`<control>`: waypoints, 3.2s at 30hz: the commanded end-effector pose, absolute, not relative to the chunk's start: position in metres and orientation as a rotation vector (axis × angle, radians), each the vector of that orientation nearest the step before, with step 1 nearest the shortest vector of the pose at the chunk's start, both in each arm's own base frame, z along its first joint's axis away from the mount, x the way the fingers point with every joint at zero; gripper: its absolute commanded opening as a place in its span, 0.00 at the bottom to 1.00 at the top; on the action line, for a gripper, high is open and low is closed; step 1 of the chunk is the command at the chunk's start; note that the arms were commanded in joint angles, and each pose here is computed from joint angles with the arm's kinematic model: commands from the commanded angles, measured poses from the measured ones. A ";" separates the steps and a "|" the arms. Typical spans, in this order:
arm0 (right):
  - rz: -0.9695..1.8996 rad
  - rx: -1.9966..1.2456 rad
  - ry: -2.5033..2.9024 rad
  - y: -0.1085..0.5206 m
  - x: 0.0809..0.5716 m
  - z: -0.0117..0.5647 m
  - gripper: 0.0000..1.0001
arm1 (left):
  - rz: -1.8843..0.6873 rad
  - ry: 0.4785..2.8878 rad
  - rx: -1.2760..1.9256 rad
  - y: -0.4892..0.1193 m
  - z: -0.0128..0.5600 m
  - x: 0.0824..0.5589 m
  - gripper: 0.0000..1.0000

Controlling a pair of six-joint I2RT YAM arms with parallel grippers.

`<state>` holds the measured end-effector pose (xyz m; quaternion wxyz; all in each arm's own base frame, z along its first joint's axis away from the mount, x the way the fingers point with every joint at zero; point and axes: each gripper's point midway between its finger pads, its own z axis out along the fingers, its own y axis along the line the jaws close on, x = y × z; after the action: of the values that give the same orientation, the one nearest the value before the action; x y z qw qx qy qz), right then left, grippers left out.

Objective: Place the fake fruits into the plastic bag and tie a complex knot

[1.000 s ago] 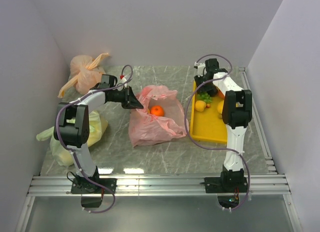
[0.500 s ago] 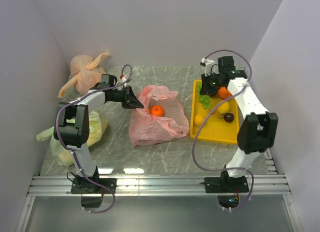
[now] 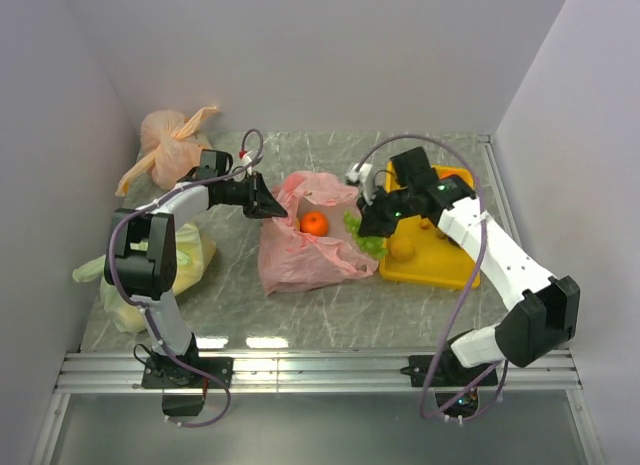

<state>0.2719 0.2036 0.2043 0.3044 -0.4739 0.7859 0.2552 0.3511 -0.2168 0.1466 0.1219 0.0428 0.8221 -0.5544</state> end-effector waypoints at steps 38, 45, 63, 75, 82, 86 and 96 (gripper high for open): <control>0.426 -0.714 2.115 0.123 0.401 0.244 0.87 | -1.595 2.322 0.212 -0.207 0.169 0.362 0.18; -0.006 -0.456 2.331 0.037 0.489 0.186 0.87 | -1.587 2.334 0.186 -0.207 0.165 0.369 0.21; -0.093 -0.423 2.578 -0.002 0.533 0.081 0.84 | -1.564 2.354 0.176 -0.205 0.158 0.373 0.21; -0.007 -0.404 2.653 0.006 0.516 0.054 0.77 | -1.564 2.365 0.178 -0.205 0.154 0.373 0.21; 0.036 -0.397 2.646 0.013 0.513 0.066 0.52 | -1.566 2.364 0.192 -0.204 0.154 0.368 0.21; 0.198 -0.473 2.587 0.033 0.483 0.095 0.44 | -1.569 2.364 0.194 -0.204 0.154 0.366 0.21; 0.732 -0.902 2.272 0.147 0.321 0.178 0.41 | -1.660 2.339 0.192 -0.208 0.163 0.355 0.21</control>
<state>0.3632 0.1010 0.1598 0.2872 -0.2677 0.8979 0.1990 0.3614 -0.2067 0.1470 0.1243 0.0460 0.8218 -0.5541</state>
